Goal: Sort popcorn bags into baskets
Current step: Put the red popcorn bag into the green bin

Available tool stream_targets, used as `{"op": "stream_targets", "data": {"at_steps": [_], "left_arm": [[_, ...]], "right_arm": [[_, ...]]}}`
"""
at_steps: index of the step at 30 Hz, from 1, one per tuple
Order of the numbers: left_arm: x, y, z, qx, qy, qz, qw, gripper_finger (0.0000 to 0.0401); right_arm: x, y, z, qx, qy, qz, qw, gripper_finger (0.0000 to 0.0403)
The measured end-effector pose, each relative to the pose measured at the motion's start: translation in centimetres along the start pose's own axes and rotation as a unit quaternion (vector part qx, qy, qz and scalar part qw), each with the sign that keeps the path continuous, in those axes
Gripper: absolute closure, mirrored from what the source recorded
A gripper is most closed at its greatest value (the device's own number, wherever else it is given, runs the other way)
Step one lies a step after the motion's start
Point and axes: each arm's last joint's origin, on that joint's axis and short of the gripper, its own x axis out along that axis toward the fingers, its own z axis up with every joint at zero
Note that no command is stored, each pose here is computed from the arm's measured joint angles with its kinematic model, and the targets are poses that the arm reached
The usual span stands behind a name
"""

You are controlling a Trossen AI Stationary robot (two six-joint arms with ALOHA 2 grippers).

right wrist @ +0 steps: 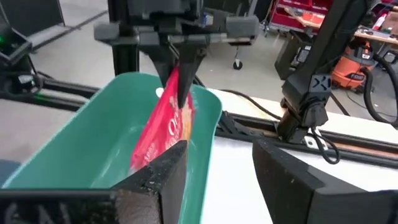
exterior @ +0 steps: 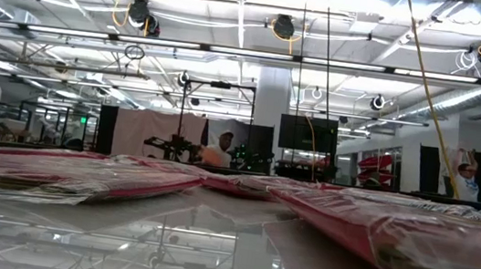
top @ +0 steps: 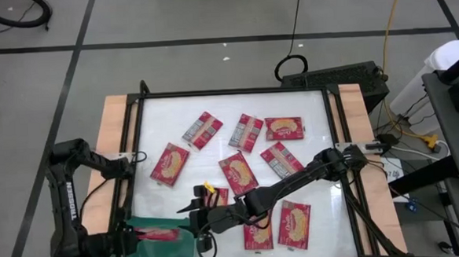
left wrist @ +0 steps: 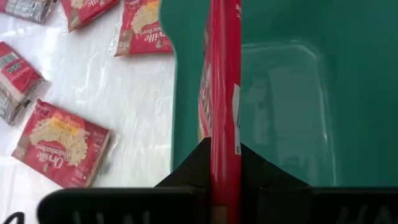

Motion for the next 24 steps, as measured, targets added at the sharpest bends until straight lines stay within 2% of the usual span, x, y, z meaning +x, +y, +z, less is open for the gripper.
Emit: {"op": "stream_targets", "data": {"at_steps": [6,9,14,20,24], "left_arm": [[-0.7,1.4,1.2,-0.026,0.001,-0.028,0.999,0.036],[-2.0,3.6,2.3,-0.03,-0.015,-0.043,0.999,0.036],[-2.5,5.5,3.2,0.006,-0.02,-0.051,0.999,0.036],[-1.8,4.9,3.2,0.071,-0.034,-0.068,0.995,0.0359],[-0.5,4.5,2.6,0.079,-0.035,-0.067,0.994,0.0359]], "right_arm": [[0.1,-0.2,0.0,-0.019,0.001,-0.002,1.0,0.0228],[0.0,-0.4,0.0,-0.032,0.008,-0.004,0.999,0.0228],[-0.9,-0.9,0.6,-0.039,0.02,-0.011,0.999,0.0229],[-1.4,-0.9,0.3,-0.046,0.055,-0.028,0.997,0.0229],[-1.5,-0.8,0.3,-0.045,0.057,-0.027,0.997,0.0229]]}}
